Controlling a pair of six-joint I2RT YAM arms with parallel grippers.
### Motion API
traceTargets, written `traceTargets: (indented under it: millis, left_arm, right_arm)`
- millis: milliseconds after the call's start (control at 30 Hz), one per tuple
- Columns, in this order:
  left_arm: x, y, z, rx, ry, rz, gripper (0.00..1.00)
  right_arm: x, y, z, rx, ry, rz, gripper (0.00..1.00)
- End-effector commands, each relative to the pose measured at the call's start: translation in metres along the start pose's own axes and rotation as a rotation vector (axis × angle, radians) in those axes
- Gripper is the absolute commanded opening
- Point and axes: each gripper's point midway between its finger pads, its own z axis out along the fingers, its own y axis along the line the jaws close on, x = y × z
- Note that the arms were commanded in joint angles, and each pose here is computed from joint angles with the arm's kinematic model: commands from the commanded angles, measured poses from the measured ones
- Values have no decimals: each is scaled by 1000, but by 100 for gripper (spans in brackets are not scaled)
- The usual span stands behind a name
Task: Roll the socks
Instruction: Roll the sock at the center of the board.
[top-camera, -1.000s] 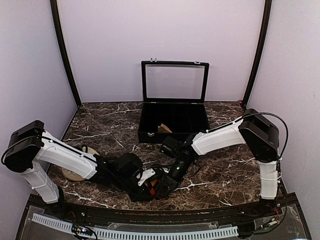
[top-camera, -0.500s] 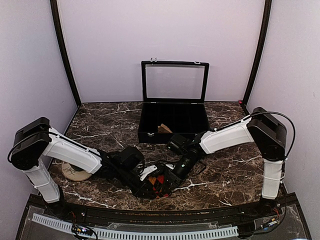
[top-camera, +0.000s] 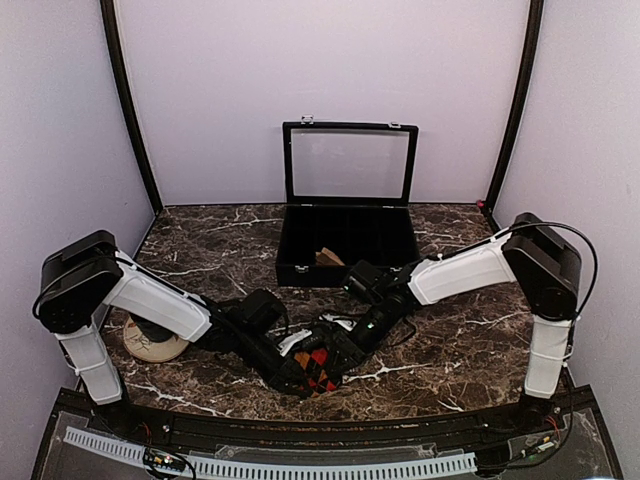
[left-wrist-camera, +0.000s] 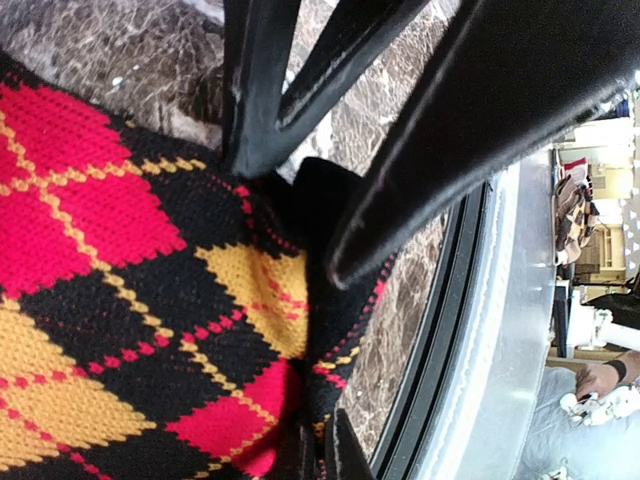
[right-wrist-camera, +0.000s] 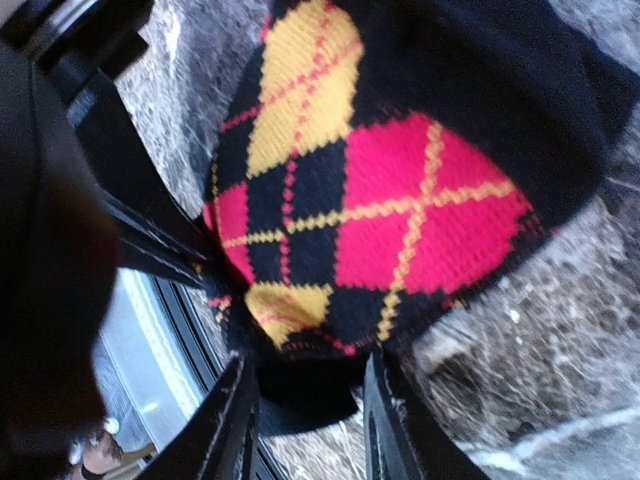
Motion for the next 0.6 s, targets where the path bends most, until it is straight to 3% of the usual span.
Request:
traceTargets:
  millis: [0, 300, 567]
  left_arm:
    - [13, 11, 3, -7, 41, -100, 0]
    - [10, 14, 4, 5, 39, -139, 0]
    - [4, 12, 5, 33, 44, -159, 0]
  right_arm:
    - [-7, -27, -10, 120, -58, -5, 35]
    - [-26, -14, -34, 92, -195, -59, 35]
    - [-16, -22, -50, 180, -243, -80, 35]
